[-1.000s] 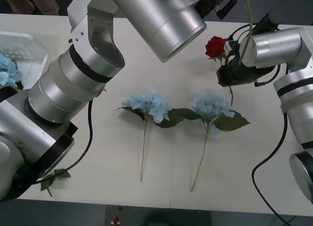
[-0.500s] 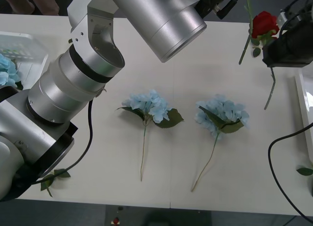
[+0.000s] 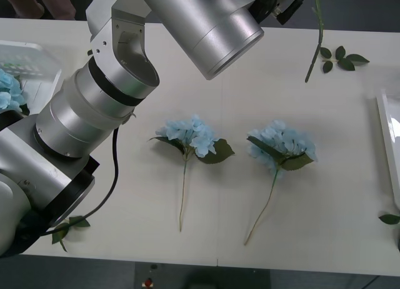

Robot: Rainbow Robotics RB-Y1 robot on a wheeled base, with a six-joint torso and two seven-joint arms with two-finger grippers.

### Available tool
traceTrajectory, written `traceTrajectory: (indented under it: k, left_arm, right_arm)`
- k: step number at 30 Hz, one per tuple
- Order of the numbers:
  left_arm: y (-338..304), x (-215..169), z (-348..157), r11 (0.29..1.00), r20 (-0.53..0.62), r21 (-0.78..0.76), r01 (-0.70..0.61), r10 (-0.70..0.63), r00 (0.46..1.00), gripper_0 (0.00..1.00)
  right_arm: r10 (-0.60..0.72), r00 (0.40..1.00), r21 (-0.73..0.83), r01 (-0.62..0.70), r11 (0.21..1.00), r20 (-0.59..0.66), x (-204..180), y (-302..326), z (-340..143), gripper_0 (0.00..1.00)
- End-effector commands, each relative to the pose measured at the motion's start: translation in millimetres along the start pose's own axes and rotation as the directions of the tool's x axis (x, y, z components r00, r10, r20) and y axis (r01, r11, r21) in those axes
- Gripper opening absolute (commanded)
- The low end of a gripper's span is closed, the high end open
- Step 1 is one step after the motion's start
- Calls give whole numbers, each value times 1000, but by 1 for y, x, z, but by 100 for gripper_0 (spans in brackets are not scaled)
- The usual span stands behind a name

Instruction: Put the red flowers into the right box and the blue flowers into the left box

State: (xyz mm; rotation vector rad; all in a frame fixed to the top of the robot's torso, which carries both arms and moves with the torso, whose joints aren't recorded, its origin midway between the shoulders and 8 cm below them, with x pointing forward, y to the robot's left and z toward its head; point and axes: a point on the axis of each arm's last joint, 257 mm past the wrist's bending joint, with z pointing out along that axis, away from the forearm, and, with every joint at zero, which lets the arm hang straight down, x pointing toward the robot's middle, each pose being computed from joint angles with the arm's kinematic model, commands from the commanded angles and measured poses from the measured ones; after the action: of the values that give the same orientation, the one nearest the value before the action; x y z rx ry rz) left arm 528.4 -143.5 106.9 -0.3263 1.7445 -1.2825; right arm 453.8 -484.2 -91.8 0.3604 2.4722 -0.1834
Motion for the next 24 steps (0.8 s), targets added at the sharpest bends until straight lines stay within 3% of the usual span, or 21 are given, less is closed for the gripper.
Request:
traceTrajectory:
  k: [1,10,24]
  left_arm:
    - [-38,-4,-9,997,9,77,-5,4,1000,0]
    - [-38,-4,-9,997,9,77,-5,4,1000,0]
    - [-38,-4,-9,997,9,77,-5,4,1000,0]
  right_arm:
    - [7,999,84,-11,996,50,1,-46,-16,0]
    - [-8,998,184,-5,983,66,26,-119,-11,0]
    - [4,996,144,-17,989,91,31,-142,59,0]
